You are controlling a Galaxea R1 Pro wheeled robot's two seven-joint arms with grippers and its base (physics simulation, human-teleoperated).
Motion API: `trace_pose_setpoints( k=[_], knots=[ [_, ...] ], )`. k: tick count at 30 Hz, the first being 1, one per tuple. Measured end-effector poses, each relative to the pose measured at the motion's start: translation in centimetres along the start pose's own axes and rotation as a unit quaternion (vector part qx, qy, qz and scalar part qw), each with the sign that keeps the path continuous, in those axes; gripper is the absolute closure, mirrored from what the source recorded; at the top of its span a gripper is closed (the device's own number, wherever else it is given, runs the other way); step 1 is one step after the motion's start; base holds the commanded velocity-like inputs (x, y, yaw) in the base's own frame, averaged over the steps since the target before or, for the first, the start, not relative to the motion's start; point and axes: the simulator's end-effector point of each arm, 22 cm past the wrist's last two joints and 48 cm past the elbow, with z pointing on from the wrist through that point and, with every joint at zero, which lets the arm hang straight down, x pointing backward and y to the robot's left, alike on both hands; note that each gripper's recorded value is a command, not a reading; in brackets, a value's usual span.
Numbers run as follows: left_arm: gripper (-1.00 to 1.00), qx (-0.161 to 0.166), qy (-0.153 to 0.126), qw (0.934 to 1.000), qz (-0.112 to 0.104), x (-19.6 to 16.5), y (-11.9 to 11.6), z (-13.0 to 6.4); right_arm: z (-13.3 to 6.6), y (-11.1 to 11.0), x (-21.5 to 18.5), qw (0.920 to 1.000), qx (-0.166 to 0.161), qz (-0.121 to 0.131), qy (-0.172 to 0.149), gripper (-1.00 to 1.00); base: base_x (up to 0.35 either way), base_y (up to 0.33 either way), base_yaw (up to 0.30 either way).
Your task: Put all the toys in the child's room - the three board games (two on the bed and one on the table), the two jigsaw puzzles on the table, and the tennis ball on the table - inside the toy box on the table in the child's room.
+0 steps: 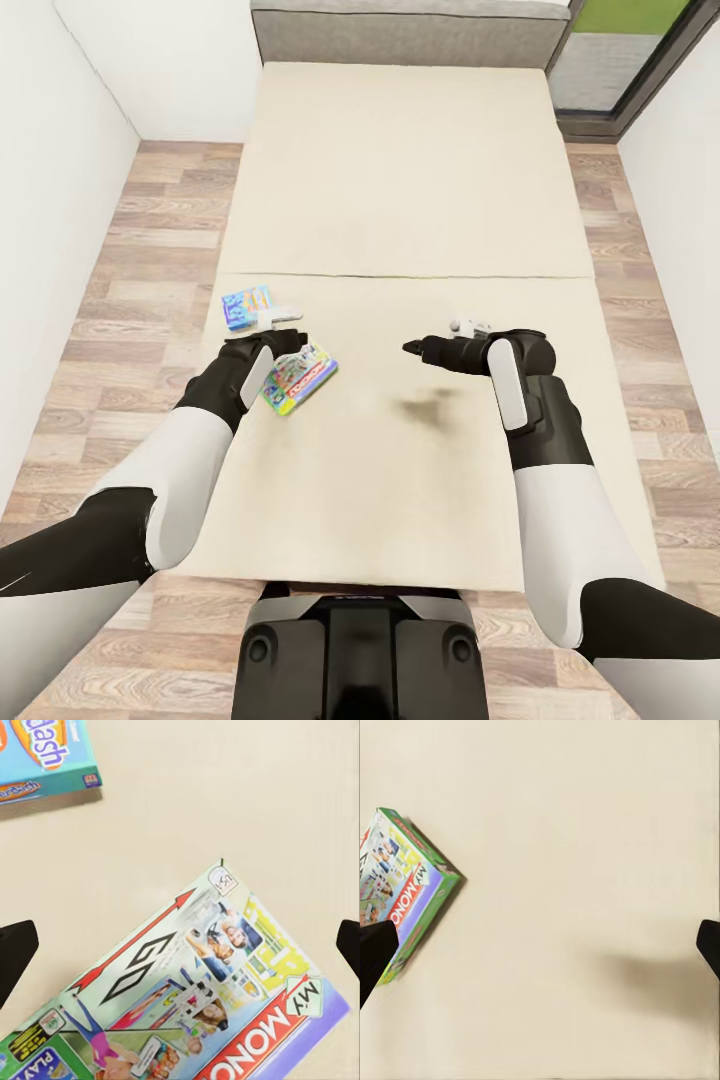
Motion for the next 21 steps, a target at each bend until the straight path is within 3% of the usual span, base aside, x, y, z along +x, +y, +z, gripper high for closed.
trace_pose_setpoints(
  k=[6,21],
  knots=[
    [-1.0,0.0,0.0,1.0,0.0,0.01,0.01,0.0,0.01,0.02,0.01,1.0,0.0,0.0,0.0,-1.0,0.0,0.0,-0.144],
    [-1.0,0.0,-0.002,1.0,0.0,-0.2,0.0,-0.05,0.03,0.1,0.02,1.0,0.0,-0.001,0.0,-1.0,0.0,0.0,-0.016]
  ],
)
